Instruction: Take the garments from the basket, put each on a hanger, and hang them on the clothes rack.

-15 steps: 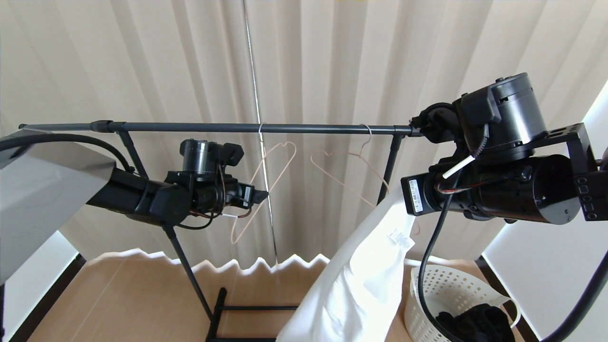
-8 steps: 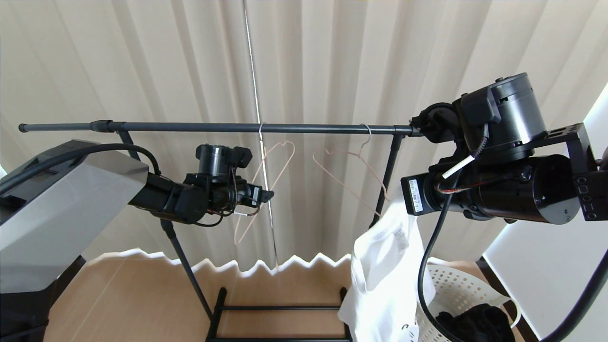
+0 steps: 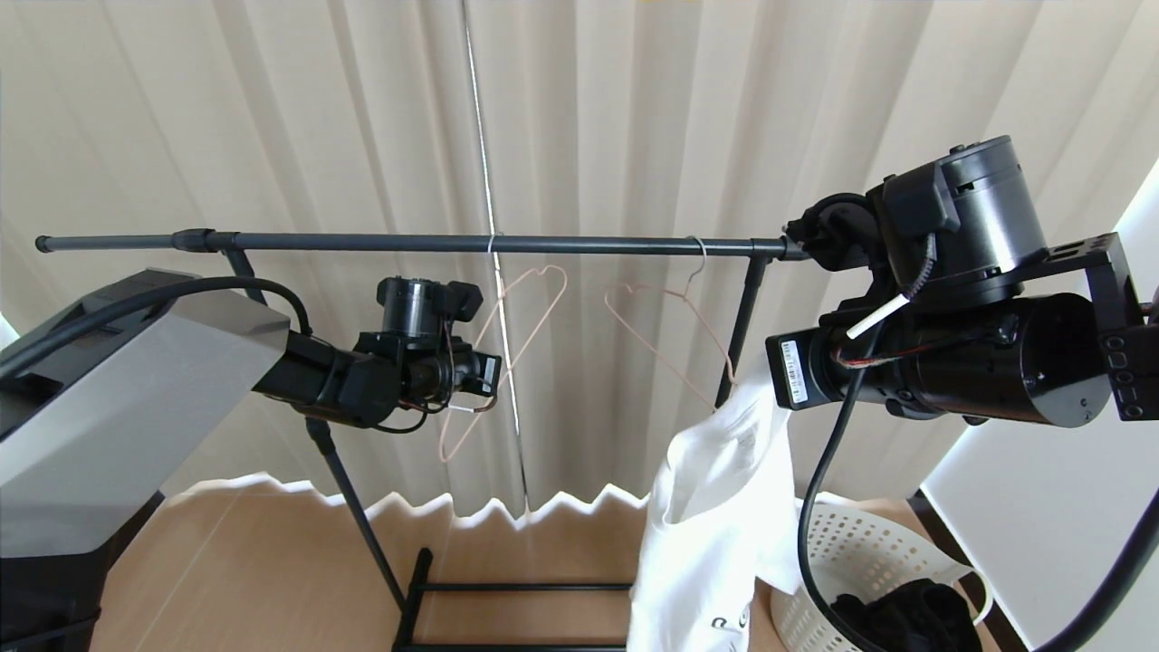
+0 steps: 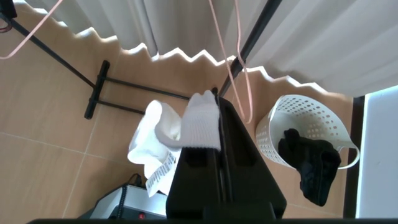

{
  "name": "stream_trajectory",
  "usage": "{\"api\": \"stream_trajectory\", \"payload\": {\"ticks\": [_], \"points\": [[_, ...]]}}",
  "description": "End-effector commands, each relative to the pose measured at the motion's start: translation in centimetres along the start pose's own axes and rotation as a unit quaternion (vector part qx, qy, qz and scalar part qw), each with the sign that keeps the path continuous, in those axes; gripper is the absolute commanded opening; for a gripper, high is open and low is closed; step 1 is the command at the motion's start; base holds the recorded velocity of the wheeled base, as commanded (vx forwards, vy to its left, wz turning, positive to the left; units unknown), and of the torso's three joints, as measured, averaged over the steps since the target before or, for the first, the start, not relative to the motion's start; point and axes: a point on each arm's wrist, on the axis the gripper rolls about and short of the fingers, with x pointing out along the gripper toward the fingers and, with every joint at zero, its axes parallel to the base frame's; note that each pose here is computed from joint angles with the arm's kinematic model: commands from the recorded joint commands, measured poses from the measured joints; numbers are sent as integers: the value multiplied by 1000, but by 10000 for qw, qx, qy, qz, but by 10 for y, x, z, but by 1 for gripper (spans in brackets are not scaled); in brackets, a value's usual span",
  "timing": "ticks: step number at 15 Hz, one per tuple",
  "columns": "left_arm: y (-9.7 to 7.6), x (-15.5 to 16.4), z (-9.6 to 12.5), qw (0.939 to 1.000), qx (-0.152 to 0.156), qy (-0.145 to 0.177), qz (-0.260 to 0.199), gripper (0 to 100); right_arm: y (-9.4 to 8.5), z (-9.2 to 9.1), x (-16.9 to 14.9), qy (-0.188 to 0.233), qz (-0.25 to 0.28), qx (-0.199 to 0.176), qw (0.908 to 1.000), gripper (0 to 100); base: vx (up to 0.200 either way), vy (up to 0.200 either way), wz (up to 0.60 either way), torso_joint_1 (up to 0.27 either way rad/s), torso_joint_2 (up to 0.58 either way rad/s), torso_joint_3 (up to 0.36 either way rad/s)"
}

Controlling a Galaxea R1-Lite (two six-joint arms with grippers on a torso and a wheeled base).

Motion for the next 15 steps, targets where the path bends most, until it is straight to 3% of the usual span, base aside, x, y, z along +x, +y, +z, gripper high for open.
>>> {"api": "stream_trajectory", "payload": {"ticks": [1, 9, 15], "points": [[0, -4, 5, 10000, 4, -73, 2, 0, 0, 0, -1, -16, 3, 6, 10000, 0, 0, 0, 0, 0, 0, 0], [0, -24, 19, 9997, 19, -259, -17, 0, 0, 0, -1, -16, 3, 14, 10000, 0, 0, 0, 0, 0, 0, 0], [-16, -91, 22, 9993, 151, -291, -194, 0, 2, -3, 5, 85, -23, -20, 10000, 0, 0, 0, 0, 0, 0, 0]]}}
